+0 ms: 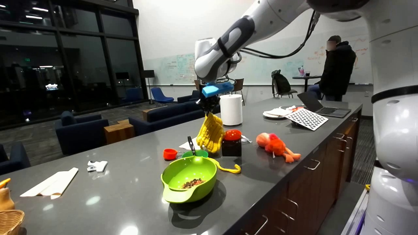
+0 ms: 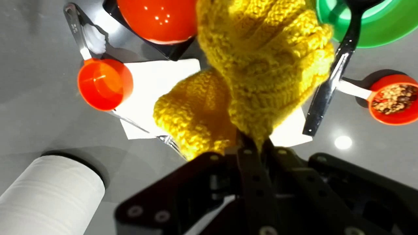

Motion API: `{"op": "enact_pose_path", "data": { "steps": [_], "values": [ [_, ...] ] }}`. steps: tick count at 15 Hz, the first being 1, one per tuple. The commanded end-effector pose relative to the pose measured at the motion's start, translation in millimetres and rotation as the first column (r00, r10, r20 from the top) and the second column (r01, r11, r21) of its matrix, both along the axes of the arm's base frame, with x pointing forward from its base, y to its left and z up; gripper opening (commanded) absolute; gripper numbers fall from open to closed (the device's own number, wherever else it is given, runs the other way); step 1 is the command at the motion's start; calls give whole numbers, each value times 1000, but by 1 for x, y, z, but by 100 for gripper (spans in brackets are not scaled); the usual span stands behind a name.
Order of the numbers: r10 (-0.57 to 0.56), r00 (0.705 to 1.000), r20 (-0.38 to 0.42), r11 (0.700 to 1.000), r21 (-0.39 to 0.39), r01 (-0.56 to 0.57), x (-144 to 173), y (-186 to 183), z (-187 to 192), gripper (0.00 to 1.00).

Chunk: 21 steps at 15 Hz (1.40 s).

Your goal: Move the yellow cloth backwards.

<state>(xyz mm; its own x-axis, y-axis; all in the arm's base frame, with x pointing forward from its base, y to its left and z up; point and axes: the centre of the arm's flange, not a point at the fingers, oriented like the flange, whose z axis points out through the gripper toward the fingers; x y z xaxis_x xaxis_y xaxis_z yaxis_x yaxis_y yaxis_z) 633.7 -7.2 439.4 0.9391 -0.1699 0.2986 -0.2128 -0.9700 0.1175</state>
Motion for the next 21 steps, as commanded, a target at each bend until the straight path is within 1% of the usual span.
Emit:
{"op": "enact_pose_path", "data": {
  "steps": [1, 4, 5, 6, 7, 9, 12, 13, 14, 16, 17, 19, 21],
  "values": [
    [-41, 997, -59, 999, -23, 39, 57, -13, -14, 1],
    [-67, 990, -122, 998, -14, 66, 82, -24, -31, 1],
    [-71, 987, -144, 997, -12, 70, 85, -25, -34, 31],
    [-72, 983, -167, 997, -8, 72, 85, -26, -37, 32],
    [-67, 980, -186, 998, 2, 69, 81, -26, -38, 36],
    [-60, 976, -212, 998, 15, 64, 66, -26, -38, 49],
    [-35, 976, -215, 999, 32, 42, 33, -23, -27, 69],
    [-26, 975, -223, 998, 51, 38, 19, -24, -20, 77],
    [-16, 973, -231, 998, 61, 31, 8, -24, -15, 83],
    [-6, 962, -274, 996, 88, 31, -23, -29, -2, 97],
    [-20, 954, -298, 995, 84, 47, -39, -33, 2, 99],
    [-54, 941, -335, 993, 84, 87, -75, -43, 8, 100],
    [-75, 928, -364, 986, 112, 124, -111, -54, 12, 100]
  ]
}}
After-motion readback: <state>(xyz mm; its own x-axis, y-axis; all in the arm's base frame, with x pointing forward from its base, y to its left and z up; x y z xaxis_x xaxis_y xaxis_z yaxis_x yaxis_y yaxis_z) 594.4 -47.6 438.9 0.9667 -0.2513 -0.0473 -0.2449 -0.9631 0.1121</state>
